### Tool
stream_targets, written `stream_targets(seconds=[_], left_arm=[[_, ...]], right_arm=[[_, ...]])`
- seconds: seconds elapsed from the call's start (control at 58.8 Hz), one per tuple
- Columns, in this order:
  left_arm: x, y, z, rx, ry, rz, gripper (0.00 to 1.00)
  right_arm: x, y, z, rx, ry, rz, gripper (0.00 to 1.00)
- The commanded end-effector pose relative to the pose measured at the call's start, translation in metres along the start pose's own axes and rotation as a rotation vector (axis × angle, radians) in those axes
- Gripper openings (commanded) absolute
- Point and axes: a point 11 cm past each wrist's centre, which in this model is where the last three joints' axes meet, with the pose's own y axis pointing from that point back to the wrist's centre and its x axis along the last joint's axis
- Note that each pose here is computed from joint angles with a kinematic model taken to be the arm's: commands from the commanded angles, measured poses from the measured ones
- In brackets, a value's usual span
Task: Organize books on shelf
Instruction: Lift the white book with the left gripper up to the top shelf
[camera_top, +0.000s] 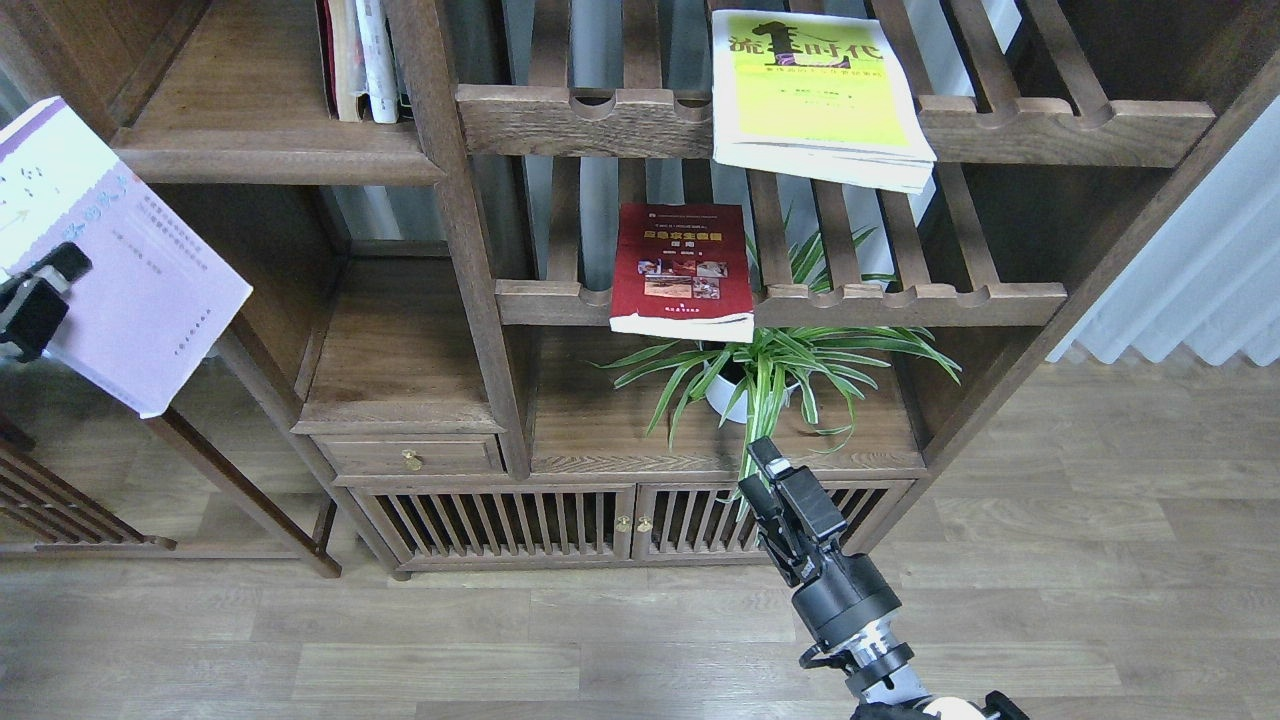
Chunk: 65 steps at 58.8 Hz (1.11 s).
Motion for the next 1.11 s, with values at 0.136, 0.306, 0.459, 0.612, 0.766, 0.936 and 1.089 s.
stream_targets(seconds=[0.136,0.306,0.459,0.612,0.766,0.936,1.089], left_arm=[[-0.022,-0.031,0.025,-0.052,-0.022,-0.087,0.09],[-0.028,-0.04,0.049,-0.091,-0.058,-0.114,0.08],[-0.029,-0.042,0.074,-0.119,-0.101,-0.122,0.08],[-0.029,-0.04,0.098,-0.145,-0.137,-0.125,0.08],[-0.031,-0.041,0.118,-0.171,-0.17,-0.131,0.09],[-0.039,-0.049,0.128,-0.186,-0.185,-0.154,0.09],[-0.06,-0.066,0.128,-0.195,-0.151,-0.226,0.1]], right_arm=[[0.0,0.0,0.0,0.002,-0.001,0.0,0.87],[0.002,0.001,-0.002,0.007,0.0,0.006,0.87],[0.001,0.0,-0.002,0.005,0.001,0.005,0.87],[0.001,0.0,-0.001,0.006,-0.001,0.004,0.87],[0.001,0.0,-0.001,0.005,-0.002,0.004,0.87],[0.001,0.0,-0.001,0.005,-0.002,0.004,0.87],[0.001,0.0,-0.001,0.002,-0.001,0.004,0.87]])
